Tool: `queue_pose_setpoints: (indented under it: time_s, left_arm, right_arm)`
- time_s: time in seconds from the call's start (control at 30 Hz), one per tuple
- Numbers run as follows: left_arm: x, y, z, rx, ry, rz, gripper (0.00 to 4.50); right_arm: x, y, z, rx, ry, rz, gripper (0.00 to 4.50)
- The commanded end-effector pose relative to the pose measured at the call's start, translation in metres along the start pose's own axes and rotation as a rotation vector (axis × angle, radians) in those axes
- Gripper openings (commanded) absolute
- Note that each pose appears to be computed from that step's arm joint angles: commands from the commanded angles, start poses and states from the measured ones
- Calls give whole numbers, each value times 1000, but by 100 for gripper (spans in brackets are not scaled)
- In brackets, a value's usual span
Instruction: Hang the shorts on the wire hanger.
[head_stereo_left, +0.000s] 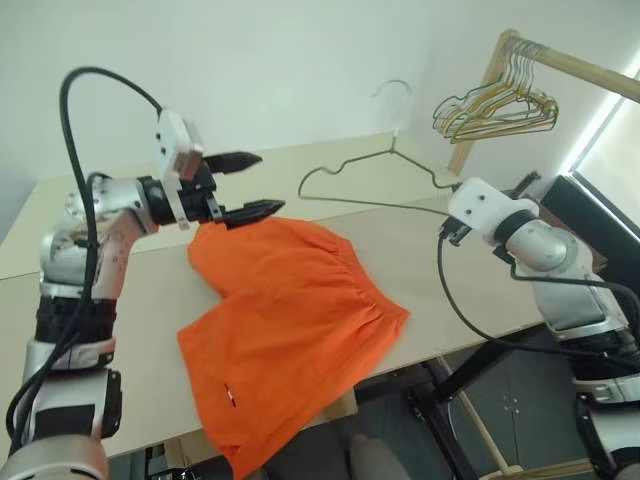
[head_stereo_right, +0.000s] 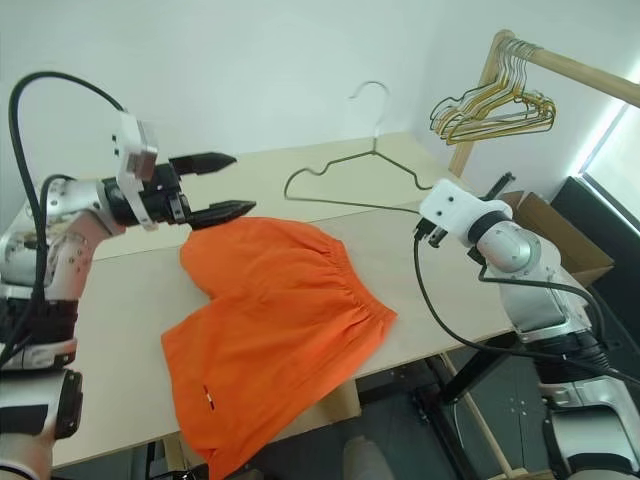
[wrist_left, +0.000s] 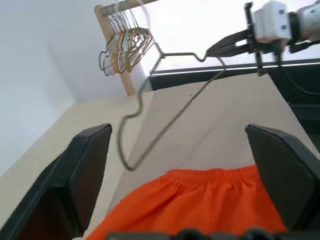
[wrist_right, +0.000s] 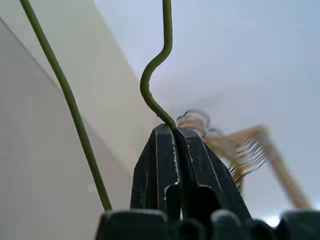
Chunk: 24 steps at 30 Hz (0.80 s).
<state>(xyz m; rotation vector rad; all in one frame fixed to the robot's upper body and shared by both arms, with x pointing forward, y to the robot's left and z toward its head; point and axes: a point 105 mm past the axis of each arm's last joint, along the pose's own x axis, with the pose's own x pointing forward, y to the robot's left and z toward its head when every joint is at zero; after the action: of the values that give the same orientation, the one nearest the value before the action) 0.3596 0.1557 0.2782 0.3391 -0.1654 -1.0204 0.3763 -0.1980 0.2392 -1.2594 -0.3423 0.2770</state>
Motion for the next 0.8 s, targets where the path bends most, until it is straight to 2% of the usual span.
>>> queue_pose_setpoints:
  time_s: [0.03, 0.2, 0.5, 0.6, 0.8]
  left_arm:
    - [5, 4, -4, 52, 76, -75, 446]
    - [19, -4, -25, 19, 189, -212, 446]
    - [39, -24, -62, 61, 377, -376, 446]
    - [43, -23, -69, 54, 399, -352, 385]
    - [48, -24, -70, 49, 380, -336, 192]
  right_arm:
    - [-1, -20, 31, -140, -195, -80, 0]
    - [1, -23, 47, -219, -298, -102, 0]
    - [7, -28, 57, -250, -330, -132, 0]
    - [7, -29, 59, -243, -332, -139, 0]
    - [8, -34, 57, -211, -313, -165, 0]
